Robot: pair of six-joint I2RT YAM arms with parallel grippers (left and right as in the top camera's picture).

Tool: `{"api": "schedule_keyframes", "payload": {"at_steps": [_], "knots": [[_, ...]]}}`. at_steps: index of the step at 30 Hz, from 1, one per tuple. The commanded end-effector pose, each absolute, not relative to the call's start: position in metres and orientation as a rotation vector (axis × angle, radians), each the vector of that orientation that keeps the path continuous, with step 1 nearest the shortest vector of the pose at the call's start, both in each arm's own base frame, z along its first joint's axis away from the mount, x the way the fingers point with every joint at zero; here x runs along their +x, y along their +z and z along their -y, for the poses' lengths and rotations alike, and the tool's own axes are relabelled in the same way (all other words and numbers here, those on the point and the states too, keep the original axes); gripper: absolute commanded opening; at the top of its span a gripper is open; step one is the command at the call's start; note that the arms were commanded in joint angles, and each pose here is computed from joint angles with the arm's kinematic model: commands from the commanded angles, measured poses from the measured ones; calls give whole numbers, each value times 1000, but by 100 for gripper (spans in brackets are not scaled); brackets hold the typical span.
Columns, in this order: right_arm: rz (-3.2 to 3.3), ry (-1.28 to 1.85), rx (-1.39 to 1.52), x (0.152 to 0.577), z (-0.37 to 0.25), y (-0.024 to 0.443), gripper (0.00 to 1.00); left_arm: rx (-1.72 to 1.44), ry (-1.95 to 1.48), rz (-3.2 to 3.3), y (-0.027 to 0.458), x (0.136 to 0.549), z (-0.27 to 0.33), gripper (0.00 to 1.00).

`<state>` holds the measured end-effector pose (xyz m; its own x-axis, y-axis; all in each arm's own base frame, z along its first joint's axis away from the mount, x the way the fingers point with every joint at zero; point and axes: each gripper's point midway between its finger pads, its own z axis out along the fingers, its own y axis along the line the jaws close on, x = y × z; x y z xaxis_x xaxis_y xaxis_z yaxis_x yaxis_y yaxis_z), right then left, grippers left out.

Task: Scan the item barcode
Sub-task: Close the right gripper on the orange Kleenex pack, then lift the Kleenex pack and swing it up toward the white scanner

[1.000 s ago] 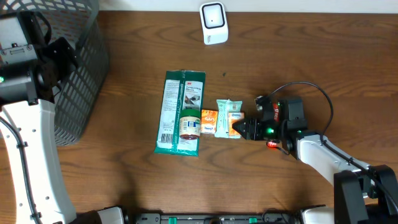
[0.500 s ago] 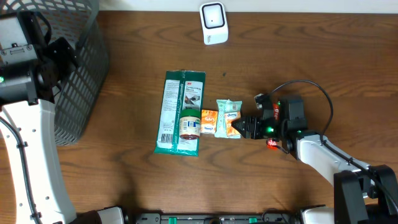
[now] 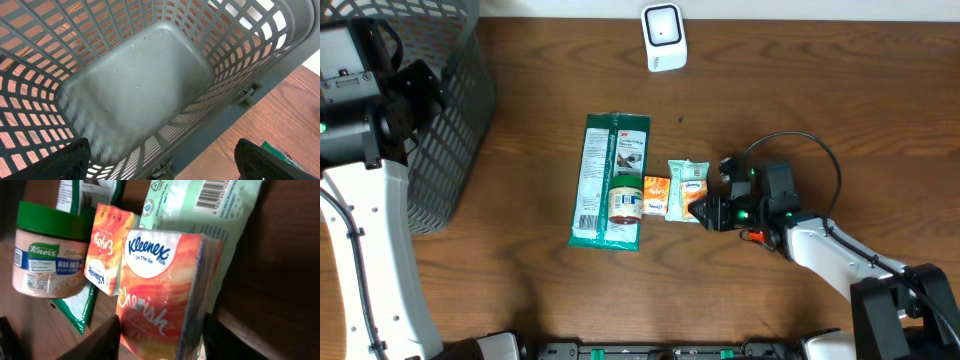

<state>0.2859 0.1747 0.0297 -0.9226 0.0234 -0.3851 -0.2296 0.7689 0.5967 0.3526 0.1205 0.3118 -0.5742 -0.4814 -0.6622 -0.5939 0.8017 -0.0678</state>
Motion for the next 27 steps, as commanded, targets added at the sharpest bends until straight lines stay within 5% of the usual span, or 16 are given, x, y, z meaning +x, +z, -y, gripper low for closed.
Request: {"api": "schedule_keyframes", "payload": {"at_steps": [1,3,4,14,27], "knots": [[-2591,904,-180,286,-175,26,28,-789,232,-2284,315,351,-124,92],[-2589,909,-176,286,-176,27,5,-789,232,-2285,315,351,-124,92],[-2590,911,-173,286,-176,27,1,-789,232,-2284,315,351,-124,92],[-2546,959,-201,293,-183,50,1,-789,232,-2284,315,351,-124,92],[-2597,661,-253,313,-154,133,1,-789,232,-2284,315,351,-124,93]]}}
